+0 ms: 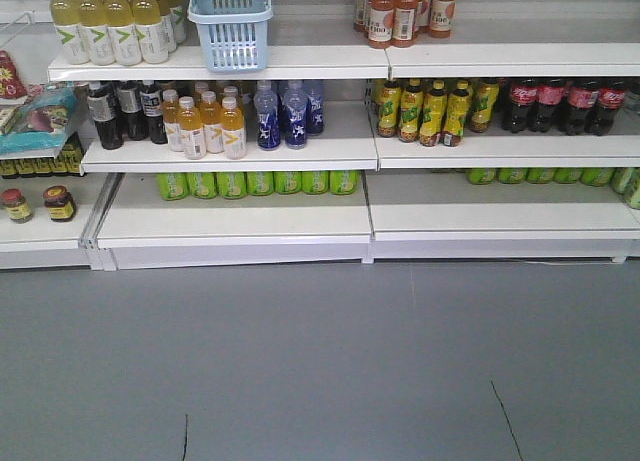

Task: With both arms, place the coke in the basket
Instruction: 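Drive the base toward the shelf holding the light-blue basket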

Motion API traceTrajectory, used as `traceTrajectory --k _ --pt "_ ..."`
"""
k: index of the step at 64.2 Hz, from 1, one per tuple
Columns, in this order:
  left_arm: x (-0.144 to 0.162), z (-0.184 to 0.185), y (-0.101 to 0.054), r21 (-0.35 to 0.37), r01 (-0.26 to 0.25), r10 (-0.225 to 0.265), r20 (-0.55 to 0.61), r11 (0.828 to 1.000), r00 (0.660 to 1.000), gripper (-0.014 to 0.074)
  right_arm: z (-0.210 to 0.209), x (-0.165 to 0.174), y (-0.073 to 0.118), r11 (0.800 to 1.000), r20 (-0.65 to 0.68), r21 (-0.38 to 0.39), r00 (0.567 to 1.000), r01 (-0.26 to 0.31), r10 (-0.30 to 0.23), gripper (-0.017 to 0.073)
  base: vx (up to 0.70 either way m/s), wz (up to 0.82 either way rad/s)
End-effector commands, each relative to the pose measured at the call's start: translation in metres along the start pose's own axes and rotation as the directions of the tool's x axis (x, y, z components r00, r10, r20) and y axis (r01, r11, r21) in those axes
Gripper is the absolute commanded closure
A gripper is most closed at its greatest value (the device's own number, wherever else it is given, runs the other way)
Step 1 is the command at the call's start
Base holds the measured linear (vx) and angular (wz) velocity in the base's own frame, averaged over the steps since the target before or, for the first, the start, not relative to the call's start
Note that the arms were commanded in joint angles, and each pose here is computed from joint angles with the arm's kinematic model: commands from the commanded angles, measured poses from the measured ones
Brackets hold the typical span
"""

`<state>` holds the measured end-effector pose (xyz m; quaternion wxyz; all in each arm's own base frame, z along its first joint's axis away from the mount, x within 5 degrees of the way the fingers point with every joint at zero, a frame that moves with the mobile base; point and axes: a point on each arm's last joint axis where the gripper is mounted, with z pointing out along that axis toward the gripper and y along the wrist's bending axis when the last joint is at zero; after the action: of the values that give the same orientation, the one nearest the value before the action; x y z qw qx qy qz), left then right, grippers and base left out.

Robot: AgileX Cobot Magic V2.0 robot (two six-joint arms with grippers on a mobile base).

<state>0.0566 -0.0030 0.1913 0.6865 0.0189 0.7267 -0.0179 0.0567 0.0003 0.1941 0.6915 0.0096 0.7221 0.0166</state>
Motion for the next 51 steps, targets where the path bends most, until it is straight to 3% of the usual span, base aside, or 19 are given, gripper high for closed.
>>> traceTrajectory --k 1,51 --pt "-0.0182 -0.0035 -0.0004 0.009 0.013 -0.014 0.121 1.000 0.993 0.0600 -0.0008 -0.0045 0.0003 1.000 0.077 -0.002 0.997 0.010 -0.010 0.0569 0.00 0.00" --pt "-0.0182 -0.0035 -0.0004 0.009 0.013 -0.014 0.121 1.000 0.993 0.0600 -0.0008 -0.0046 0.0003 1.000 0.078 -0.002 0.997 0.010 -0.010 0.0569 0.00 0.00"
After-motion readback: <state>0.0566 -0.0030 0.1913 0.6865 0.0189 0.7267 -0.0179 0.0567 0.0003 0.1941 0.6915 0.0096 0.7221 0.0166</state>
